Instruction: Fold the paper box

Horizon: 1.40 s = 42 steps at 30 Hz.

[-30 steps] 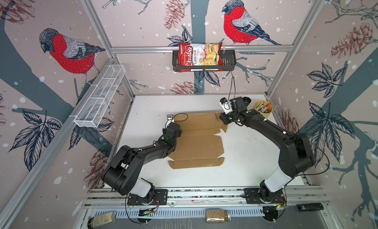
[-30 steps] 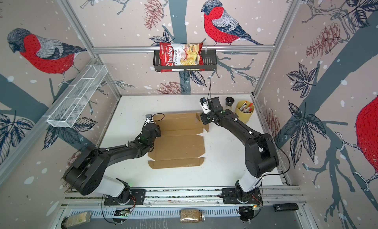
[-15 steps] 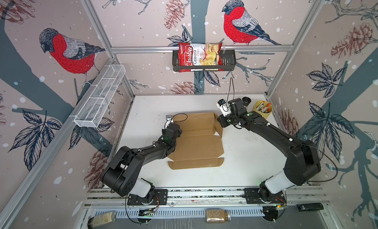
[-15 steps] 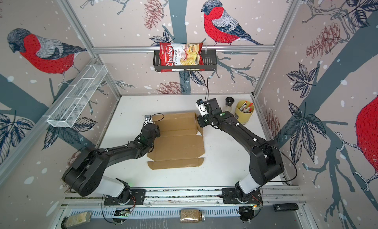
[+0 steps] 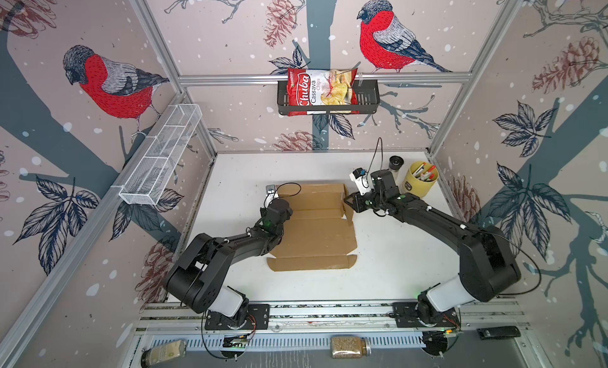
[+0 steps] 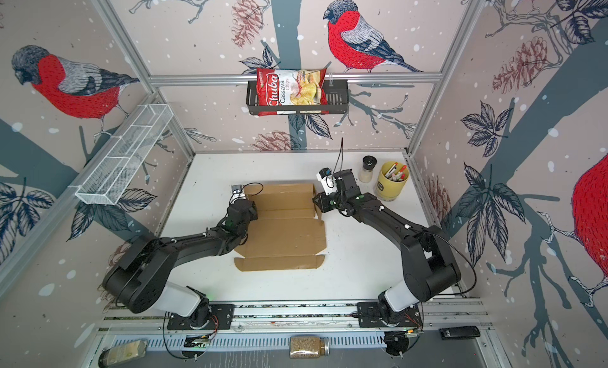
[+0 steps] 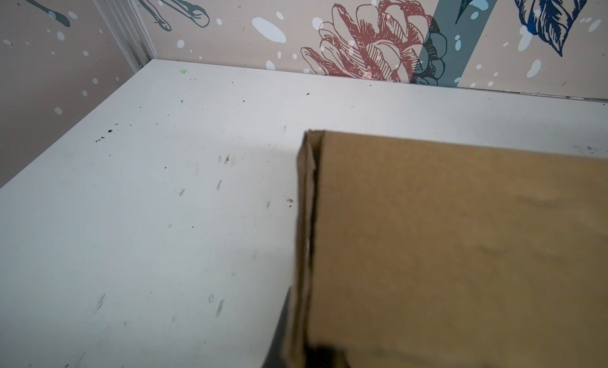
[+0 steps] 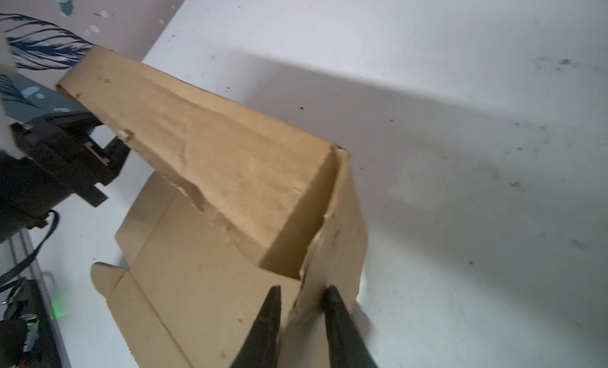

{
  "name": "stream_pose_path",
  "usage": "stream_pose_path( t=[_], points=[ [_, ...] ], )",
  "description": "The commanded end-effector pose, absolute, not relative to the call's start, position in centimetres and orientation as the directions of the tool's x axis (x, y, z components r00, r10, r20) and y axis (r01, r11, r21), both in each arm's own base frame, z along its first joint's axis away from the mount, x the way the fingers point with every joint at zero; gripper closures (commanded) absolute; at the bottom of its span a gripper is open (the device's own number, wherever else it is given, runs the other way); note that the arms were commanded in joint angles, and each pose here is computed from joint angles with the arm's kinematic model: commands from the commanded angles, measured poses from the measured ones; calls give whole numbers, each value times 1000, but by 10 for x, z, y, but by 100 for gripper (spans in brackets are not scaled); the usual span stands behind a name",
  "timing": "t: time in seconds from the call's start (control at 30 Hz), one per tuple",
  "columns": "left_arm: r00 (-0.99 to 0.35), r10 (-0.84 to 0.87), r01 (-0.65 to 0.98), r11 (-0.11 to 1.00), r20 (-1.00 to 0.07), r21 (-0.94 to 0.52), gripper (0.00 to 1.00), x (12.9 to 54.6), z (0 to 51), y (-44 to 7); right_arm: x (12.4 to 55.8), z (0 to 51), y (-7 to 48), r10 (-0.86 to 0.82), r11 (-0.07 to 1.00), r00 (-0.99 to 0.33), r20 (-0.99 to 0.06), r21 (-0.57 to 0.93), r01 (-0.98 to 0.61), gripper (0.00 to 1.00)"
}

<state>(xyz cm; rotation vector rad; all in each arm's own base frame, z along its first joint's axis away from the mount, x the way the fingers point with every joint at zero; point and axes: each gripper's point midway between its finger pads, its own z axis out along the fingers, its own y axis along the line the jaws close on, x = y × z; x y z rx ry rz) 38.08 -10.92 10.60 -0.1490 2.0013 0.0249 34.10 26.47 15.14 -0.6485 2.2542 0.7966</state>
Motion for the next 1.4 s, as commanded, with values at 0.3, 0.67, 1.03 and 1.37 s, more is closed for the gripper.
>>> stream_pose_path(
  t=[0.3,0.67,1.03,1.37],
  points=[
    [-475,-72,-76,996,-877,-41,100,376,92,-116,342,160,279,-176,632,-665,-726,435,-641,66],
    [-480,-63,-80,996,-875,-28,100,373,92,-113,342,181,292,-4,436,-747,-665,671,-599,26],
    [-484,-61,-63,997,-873,-35,100,374,90,-117,368,188,269,165,423,-807,-566,780,-461,21],
    [-492,-63,-58,998,-868,-39,100,372,86,-118,389,176,269,212,430,-842,-496,821,-376,28]
  ],
)
